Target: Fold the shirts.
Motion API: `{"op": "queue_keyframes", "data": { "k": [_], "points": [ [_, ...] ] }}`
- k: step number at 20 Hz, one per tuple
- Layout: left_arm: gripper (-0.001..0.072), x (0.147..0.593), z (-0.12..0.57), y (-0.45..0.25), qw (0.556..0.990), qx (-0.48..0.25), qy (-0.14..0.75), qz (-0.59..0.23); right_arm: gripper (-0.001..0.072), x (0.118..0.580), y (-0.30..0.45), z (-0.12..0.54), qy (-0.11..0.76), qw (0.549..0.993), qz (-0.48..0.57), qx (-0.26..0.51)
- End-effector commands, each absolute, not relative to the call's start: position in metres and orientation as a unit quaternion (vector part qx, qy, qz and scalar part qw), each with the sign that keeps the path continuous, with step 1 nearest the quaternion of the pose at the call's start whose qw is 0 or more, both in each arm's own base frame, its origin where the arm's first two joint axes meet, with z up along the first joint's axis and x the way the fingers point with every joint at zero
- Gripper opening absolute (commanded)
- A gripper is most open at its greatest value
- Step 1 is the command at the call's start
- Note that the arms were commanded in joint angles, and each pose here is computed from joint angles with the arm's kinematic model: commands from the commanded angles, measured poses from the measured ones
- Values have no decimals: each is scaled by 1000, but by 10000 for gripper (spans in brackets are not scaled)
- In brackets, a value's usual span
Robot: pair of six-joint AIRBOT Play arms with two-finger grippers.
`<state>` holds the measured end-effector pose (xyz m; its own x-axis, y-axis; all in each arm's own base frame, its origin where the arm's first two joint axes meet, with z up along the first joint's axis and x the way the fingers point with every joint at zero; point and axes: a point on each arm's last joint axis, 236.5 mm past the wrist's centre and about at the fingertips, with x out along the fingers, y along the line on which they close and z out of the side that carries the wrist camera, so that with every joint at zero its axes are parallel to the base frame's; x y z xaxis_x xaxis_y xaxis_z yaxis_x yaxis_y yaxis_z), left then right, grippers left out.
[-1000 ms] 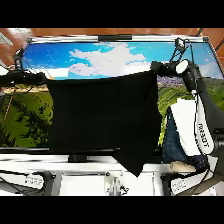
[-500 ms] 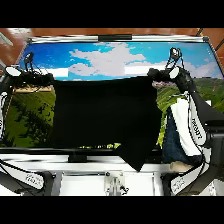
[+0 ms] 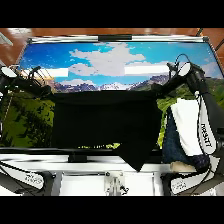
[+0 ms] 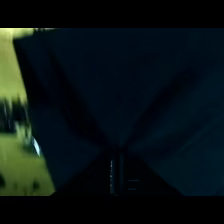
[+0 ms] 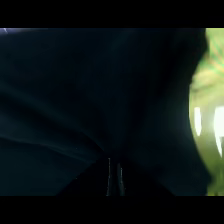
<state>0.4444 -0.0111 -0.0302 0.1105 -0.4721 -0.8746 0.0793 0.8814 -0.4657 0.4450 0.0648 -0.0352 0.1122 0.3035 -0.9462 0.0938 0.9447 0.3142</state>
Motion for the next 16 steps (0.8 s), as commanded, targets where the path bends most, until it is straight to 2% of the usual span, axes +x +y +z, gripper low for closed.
{"op": "queue_keyframes", "data": {
  "k": [1, 8, 14, 16],
  "points": [
    [31, 410, -40, -12, 677, -153, 695, -190, 60, 402, 54, -52, 725, 674, 43, 138],
    [31, 404, -52, -4, 669, -136, 709, -176, 60, 398, 53, -72, 734, 661, 19, 152],
    [31, 383, -74, -12, 640, -147, 733, -178, 60, 397, 54, -77, 738, 656, 21, 156],
    [43, 381, -76, -12, 636, -153, 736, -172, 87, 398, 54, -76, 737, 658, 21, 156]
  ]
}}
